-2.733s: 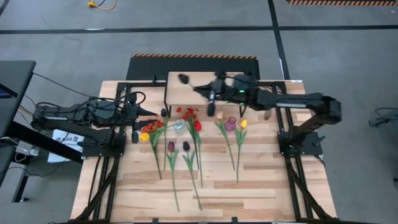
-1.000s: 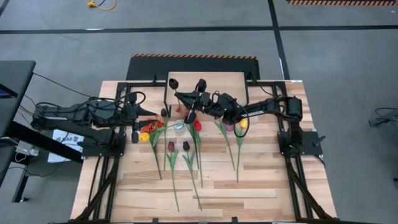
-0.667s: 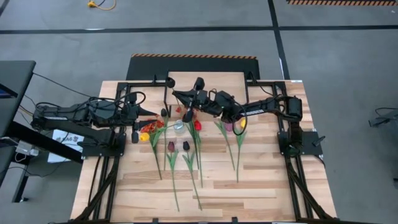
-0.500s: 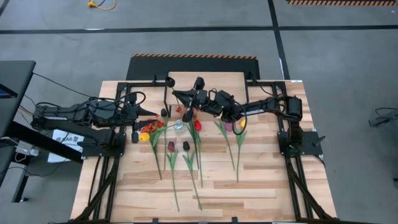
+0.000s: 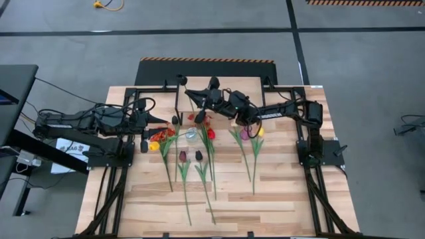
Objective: Pick and place flowers into a vace then onto a shelf
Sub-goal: Put the right black flower into the transparent vase
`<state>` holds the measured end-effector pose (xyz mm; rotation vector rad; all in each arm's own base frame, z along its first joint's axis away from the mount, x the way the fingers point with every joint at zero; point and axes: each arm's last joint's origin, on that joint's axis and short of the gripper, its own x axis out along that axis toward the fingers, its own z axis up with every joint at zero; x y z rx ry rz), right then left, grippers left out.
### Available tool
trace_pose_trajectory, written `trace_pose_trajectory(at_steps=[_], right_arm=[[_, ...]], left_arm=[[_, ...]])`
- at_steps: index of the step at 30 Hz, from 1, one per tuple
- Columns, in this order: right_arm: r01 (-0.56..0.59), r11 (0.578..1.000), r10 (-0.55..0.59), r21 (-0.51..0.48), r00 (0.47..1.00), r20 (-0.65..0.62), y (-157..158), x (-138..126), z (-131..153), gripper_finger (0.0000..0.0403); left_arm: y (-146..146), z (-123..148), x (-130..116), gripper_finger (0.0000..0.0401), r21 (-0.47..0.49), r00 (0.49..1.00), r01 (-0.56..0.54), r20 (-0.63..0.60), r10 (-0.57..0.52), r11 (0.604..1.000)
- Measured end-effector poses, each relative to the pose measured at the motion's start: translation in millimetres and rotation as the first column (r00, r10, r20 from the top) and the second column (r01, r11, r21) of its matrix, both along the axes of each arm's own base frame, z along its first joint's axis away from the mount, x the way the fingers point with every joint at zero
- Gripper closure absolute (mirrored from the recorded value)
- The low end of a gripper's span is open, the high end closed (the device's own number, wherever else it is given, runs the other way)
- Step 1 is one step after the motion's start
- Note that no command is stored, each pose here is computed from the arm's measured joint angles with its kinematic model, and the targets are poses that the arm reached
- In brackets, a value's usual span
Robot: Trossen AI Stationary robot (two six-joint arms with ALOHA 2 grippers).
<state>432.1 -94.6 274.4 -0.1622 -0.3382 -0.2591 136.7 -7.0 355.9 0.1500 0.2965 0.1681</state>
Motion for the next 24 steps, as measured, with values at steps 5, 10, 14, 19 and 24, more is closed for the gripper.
trace_pose_trajectory(at_steps=[5, 10, 14, 19, 24], right_arm=[[0.004, 1.000, -0.004, -0.026, 1.000, -0.022, 1, 6, 11, 0.0402], [-0.025, 1.000, 0.025, -0.019, 1.000, -0.009, 4, 7, 13, 0.0402], [-0.049, 0.998, 0.049, 0.026, 0.999, -0.002, 1, 16, -5, 0.0402], [-0.064, 0.997, 0.065, 0.040, 0.998, -0.012, -1, 31, -23, 0.0402], [-0.067, 0.997, 0.067, 0.037, 0.998, -0.009, -2, 32, -24, 0.0402]], left_arm=[[0, 0, 0, 0.0305, 0.000, 1.000, 0.000, 0.000, 0.000, 1.000], [0, 0, 0, 0.0305, 0.002, 1.000, 0.001, -0.001, -0.001, 1.000], [0, 0, 0, 0.0305, 0.003, 1.000, 0.001, -0.001, -0.001, 1.000], [0, 0, 0, 0.0305, 0.003, 1.000, 0.001, -0.002, -0.001, 1.000], [0, 0, 0, 0.0305, 0.003, 1.000, 0.001, -0.002, -0.001, 1.000]])
